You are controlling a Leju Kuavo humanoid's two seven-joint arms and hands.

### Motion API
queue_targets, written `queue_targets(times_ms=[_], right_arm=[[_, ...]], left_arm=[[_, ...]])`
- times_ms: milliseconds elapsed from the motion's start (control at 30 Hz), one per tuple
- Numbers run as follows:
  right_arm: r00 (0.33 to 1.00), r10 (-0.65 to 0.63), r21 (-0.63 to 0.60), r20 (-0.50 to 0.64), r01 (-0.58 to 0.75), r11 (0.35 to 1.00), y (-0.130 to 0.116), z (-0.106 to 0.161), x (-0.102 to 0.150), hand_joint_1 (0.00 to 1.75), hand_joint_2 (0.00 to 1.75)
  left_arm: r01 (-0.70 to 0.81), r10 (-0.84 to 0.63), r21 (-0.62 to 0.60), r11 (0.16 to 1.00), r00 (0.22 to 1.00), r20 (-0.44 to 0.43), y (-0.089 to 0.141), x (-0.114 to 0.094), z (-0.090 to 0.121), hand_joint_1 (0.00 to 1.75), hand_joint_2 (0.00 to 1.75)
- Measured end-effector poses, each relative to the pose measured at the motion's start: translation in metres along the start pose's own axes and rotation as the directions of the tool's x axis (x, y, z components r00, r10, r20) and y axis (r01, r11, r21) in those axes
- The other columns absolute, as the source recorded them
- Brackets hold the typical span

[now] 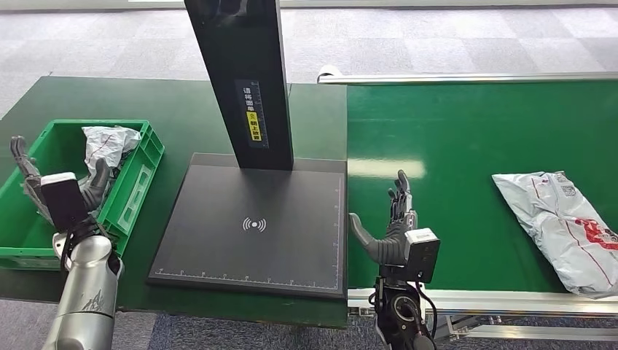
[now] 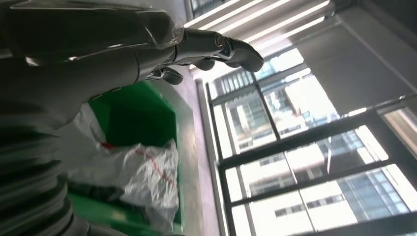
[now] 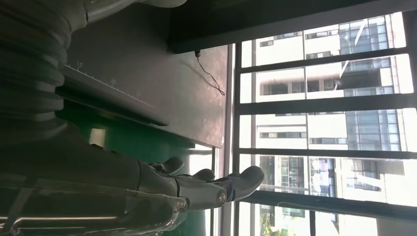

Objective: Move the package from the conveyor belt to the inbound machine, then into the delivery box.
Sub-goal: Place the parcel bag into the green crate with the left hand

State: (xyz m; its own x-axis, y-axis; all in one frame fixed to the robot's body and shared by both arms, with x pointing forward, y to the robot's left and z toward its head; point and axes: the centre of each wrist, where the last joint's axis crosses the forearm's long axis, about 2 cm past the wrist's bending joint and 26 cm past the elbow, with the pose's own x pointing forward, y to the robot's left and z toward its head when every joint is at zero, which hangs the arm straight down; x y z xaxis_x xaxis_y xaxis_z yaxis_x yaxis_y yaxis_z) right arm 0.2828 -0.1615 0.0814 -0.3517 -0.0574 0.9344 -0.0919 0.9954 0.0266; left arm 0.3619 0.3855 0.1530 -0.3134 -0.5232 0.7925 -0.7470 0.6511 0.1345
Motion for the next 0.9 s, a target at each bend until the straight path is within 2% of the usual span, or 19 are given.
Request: queue_targets(times_ms=[67, 133, 233, 300, 400, 567, 667, 900], right_arm=[[1.000, -0.003, 0.005, -0.001, 0.003, 1.000, -0.001, -0.001, 0.000, 0.00, 1.75], [1.000, -0.009, 0.011, 0.000, 0.009, 1.000, -0.001, -0.003, -0.001, 0.00, 1.75], [1.000, -0.019, 0.033, 0.004, 0.019, 0.999, -0.002, -0.006, 0.000, 0.00, 1.75], [0.999, -0.032, 0.062, 0.002, 0.032, 0.998, -0.002, -0.008, 0.000, 0.00, 1.75], [0.998, -0.056, 0.115, -0.011, 0.057, 0.992, 0.002, -0.008, 0.000, 0.00, 1.75], [0.997, -0.067, 0.177, -0.027, 0.071, 0.982, 0.008, -0.006, 0.001, 0.00, 1.75], [0.997, -0.070, 0.186, -0.029, 0.074, 0.980, 0.010, -0.005, 0.001, 0.00, 1.75], [0.997, -0.072, 0.198, -0.031, 0.077, 0.977, 0.010, -0.005, 0.001, 0.00, 1.75]], left_arm=[[-0.127, 0.123, -0.097, 0.987, 0.991, -0.051, -0.006, 0.003, 0.006, 0.00, 1.75], [-0.288, 0.267, -0.242, 0.927, 0.957, -0.113, -0.014, 0.008, 0.019, 0.00, 1.75], [-0.496, 0.446, -0.450, 0.742, 0.867, -0.221, -0.028, 0.017, 0.049, 0.00, 1.75], [-0.570, 0.498, -0.522, 0.635, 0.818, -0.287, -0.036, 0.022, 0.071, 0.00, 1.75], [-0.622, 0.518, -0.574, 0.533, 0.776, -0.359, -0.049, 0.031, 0.102, 0.00, 1.75], [-0.659, 0.513, -0.612, 0.436, 0.741, -0.433, -0.065, 0.043, 0.137, 0.00, 1.75], [-0.669, 0.509, -0.619, 0.412, 0.732, -0.453, -0.069, 0.046, 0.146, 0.00, 1.75], [-0.671, 0.500, -0.628, 0.394, 0.730, -0.466, -0.073, 0.048, 0.153, 0.00, 1.75]])
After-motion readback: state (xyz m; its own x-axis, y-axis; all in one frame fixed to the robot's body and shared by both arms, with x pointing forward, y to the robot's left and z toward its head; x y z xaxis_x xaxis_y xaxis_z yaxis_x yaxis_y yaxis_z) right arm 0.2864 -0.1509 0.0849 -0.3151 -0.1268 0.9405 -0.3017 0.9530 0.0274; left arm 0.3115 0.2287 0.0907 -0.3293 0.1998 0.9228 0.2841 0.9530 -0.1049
